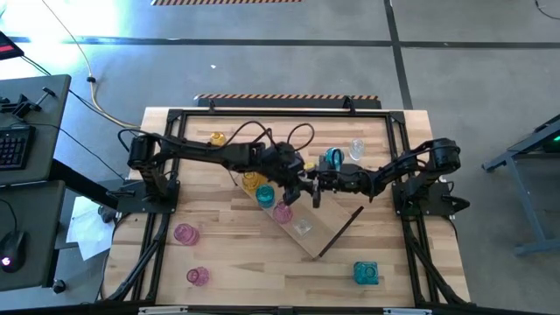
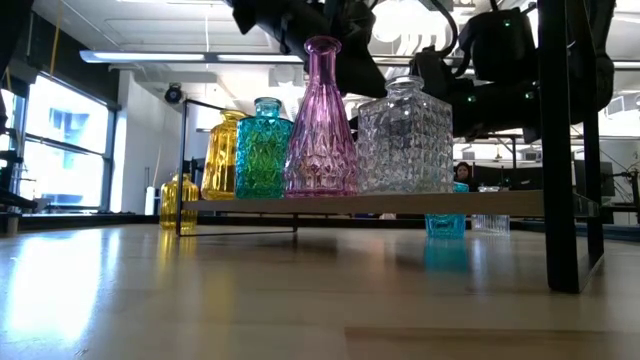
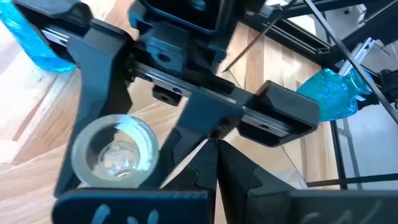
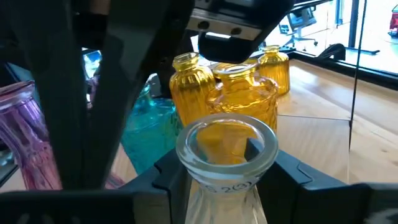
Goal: Sort vases onto shelf
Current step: Put the left crystal vase on the shelf
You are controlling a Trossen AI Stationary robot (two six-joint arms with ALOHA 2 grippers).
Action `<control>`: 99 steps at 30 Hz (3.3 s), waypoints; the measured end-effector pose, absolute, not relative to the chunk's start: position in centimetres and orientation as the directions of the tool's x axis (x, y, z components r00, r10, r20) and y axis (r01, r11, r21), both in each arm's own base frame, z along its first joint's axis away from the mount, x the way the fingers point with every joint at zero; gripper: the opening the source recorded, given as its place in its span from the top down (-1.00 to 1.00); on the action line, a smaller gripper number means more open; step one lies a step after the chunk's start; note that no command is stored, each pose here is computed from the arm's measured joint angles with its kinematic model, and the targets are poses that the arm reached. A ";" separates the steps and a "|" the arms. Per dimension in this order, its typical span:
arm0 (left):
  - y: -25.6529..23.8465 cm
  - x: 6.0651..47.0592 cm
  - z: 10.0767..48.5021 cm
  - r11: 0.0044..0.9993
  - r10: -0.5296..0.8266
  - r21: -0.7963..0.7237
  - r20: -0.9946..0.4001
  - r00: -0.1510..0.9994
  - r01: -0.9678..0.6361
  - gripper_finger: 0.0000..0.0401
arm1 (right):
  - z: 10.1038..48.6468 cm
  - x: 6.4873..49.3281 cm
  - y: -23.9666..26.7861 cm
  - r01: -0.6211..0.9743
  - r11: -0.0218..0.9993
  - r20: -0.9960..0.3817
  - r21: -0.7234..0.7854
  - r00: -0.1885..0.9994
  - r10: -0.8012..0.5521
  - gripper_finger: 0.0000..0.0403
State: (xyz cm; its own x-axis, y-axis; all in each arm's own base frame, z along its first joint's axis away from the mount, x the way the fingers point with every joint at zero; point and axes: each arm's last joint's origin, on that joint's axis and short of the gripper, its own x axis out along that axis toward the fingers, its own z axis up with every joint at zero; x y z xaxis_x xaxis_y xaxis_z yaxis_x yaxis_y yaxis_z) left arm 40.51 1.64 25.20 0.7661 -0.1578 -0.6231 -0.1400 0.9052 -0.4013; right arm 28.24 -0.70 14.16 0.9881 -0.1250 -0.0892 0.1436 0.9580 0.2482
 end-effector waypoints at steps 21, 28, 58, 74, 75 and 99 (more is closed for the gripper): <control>2.5 41.1 29.4 0.938 -0.110 -0.328 -0.580 0.807 -0.108 1.00 | 14.1 28.2 -0.3 0.104 0.959 -0.094 0.265 0.992 -0.081 0.28; 3.1 41.0 29.6 0.942 -0.098 -0.314 -0.592 0.800 -0.117 1.00 | 14.0 28.2 0.0 0.088 0.957 -0.099 0.276 0.993 -0.063 0.04; 3.2 40.1 31.0 0.957 -0.073 -0.270 -0.574 0.815 -0.104 1.00 | 16.5 30.1 1.8 0.025 0.954 -0.072 0.298 0.997 -0.004 -0.07; 3.7 38.9 33.2 0.958 -0.047 -0.265 -0.519 0.854 -0.109 1.00 | 19.7 28.7 0.3 0.072 0.963 -0.062 0.259 0.996 -0.058 -0.07; 3.7 38.7 33.4 0.958 -0.046 -0.265 -0.519 0.853 -0.109 1.00 | 19.9 28.5 0.3 0.073 0.960 -0.065 0.269 0.996 -0.058 -0.07; 4.5 21.6 45.1 0.879 0.419 -0.059 -0.377 0.826 -0.473 1.00 | 33.9 26.6 0.0 0.262 0.914 -0.195 0.309 0.958 -0.209 0.94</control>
